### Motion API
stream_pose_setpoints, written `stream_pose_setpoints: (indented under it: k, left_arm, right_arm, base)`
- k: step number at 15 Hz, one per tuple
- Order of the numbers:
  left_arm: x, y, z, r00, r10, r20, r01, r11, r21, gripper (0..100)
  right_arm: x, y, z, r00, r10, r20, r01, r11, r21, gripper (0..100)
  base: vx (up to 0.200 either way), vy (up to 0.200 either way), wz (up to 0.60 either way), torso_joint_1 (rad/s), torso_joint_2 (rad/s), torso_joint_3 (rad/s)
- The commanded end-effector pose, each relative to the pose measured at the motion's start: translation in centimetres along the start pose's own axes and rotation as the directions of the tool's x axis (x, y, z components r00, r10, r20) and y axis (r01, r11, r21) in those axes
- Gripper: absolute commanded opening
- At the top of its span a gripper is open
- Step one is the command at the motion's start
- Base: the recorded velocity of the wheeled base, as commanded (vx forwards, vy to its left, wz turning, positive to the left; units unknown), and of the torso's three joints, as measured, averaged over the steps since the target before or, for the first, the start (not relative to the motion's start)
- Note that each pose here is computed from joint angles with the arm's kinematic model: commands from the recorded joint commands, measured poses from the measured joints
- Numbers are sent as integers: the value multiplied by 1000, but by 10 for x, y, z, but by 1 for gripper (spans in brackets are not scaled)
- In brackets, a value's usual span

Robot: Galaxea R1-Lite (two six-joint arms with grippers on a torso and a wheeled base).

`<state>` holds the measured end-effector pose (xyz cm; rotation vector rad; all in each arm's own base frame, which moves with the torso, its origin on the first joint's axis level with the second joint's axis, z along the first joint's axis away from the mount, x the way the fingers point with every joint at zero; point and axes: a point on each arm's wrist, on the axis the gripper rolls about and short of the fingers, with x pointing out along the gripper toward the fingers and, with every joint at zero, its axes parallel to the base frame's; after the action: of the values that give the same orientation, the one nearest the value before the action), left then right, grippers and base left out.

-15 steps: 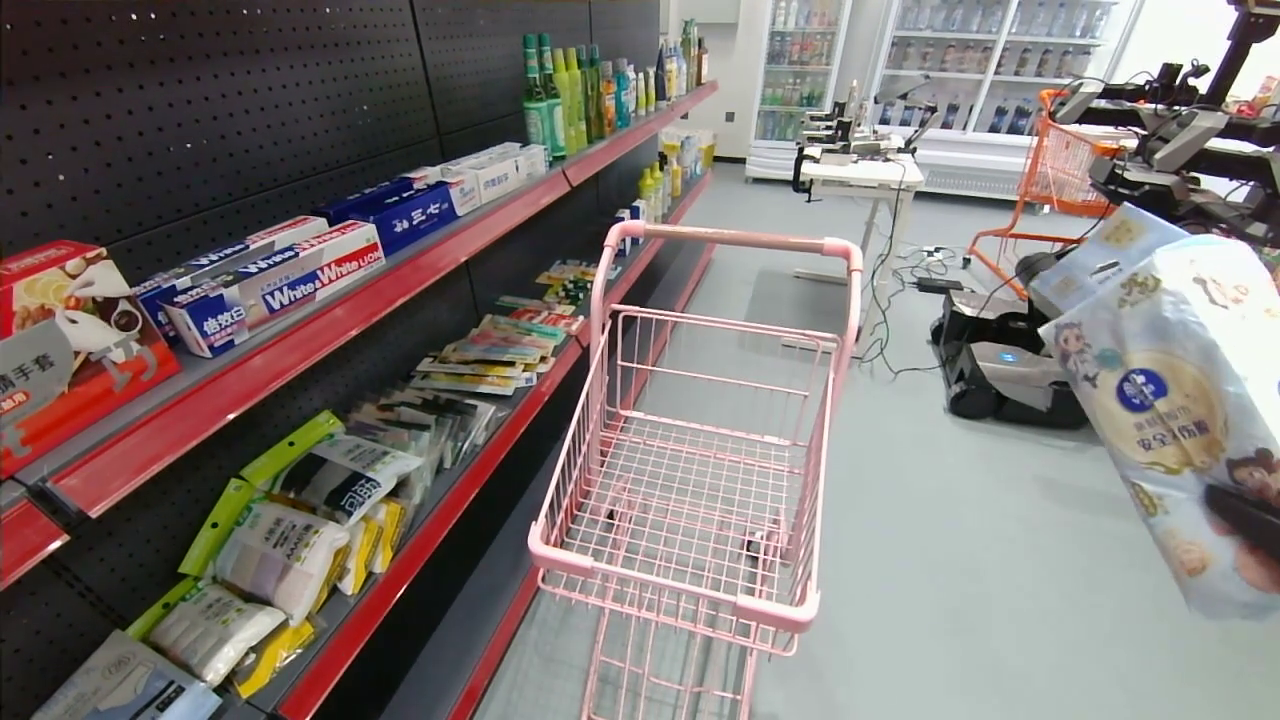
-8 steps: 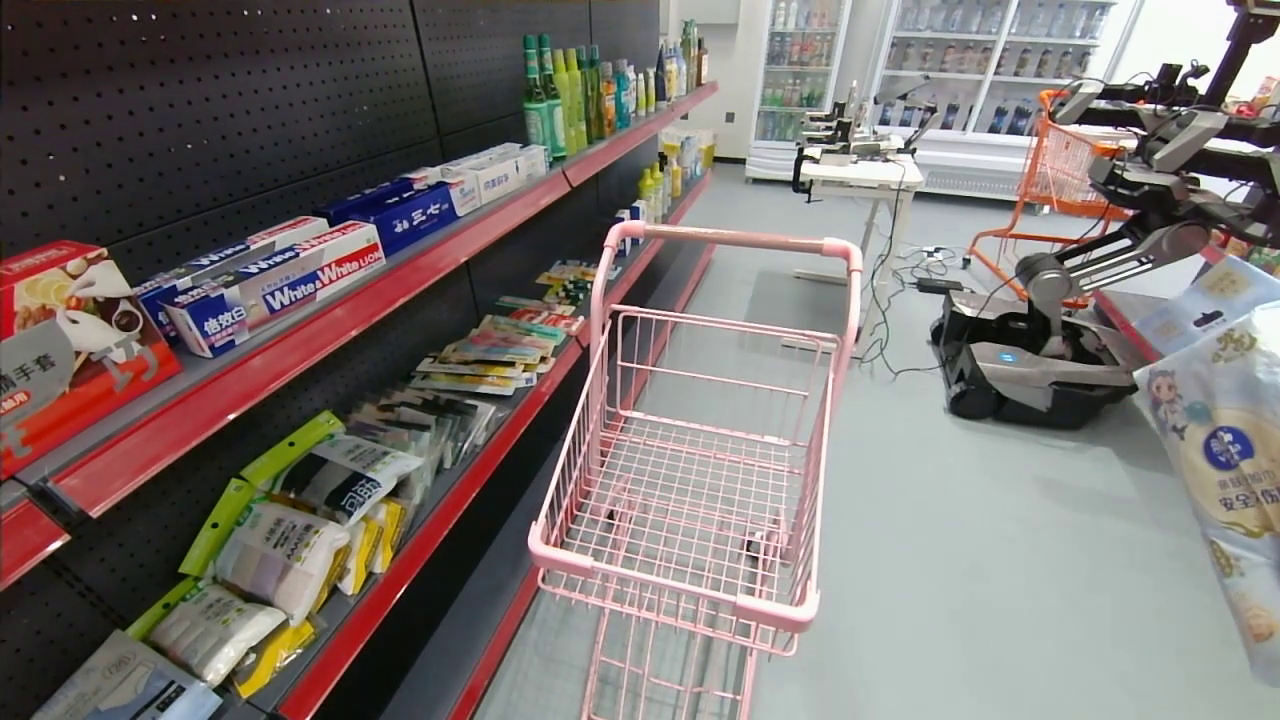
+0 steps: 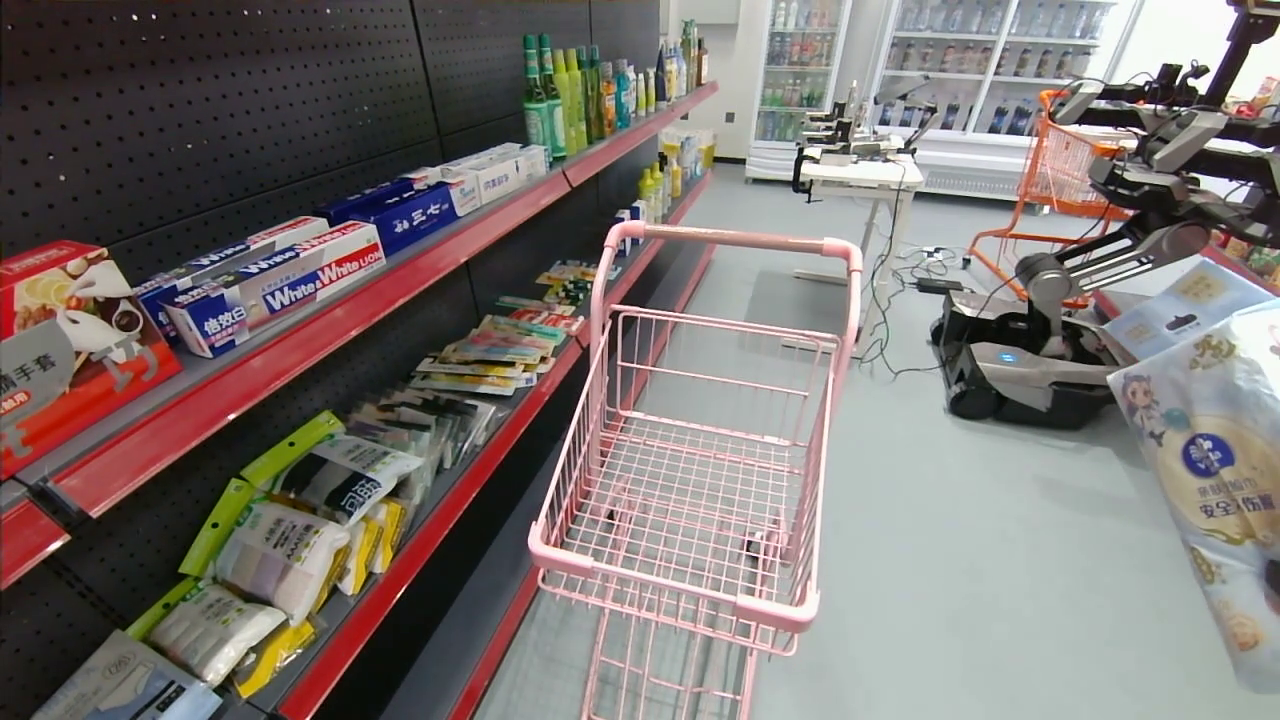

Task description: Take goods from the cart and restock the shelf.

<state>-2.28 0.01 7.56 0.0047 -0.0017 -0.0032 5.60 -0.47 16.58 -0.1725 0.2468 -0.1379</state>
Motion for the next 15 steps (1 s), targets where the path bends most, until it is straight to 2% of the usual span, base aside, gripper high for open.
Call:
stream_pose_setpoints:
  k: [1, 5, 7, 9, 15]
  left_arm:
    - [0, 0, 0, 1000, 0, 0, 0, 1000, 0, 100]
    - [0, 0, 0, 1000, 0, 0, 0, 1000, 0, 100]
    - [0, 0, 0, 1000, 0, 0, 0, 1000, 0, 100]
    - [0, 0, 0, 1000, 0, 0, 0, 1000, 0, 100]
    - [0, 0, 0, 1000, 0, 0, 0, 1000, 0, 100]
  right_arm:
    - [-3, 7, -8, 997, 81, 8, -81, 997, 3, 0]
    - [-10, 7, -23, 994, 106, 19, -106, 994, 13, 0]
    - [-19, 8, -30, 973, 218, 73, -218, 976, -8, 0]
    - [-20, 9, -36, 973, 221, 72, -219, 975, -29, 0]
    - [-20, 9, -34, 969, 237, 74, -232, 971, -64, 0]
  base:
    - [0, 0, 0, 0, 0, 0]
    - [0, 0, 0, 0, 0, 0]
    - [0, 0, 0, 0, 0, 0]
    - [0, 0, 0, 0, 0, 0]
    - [0, 0, 0, 0, 0, 0]
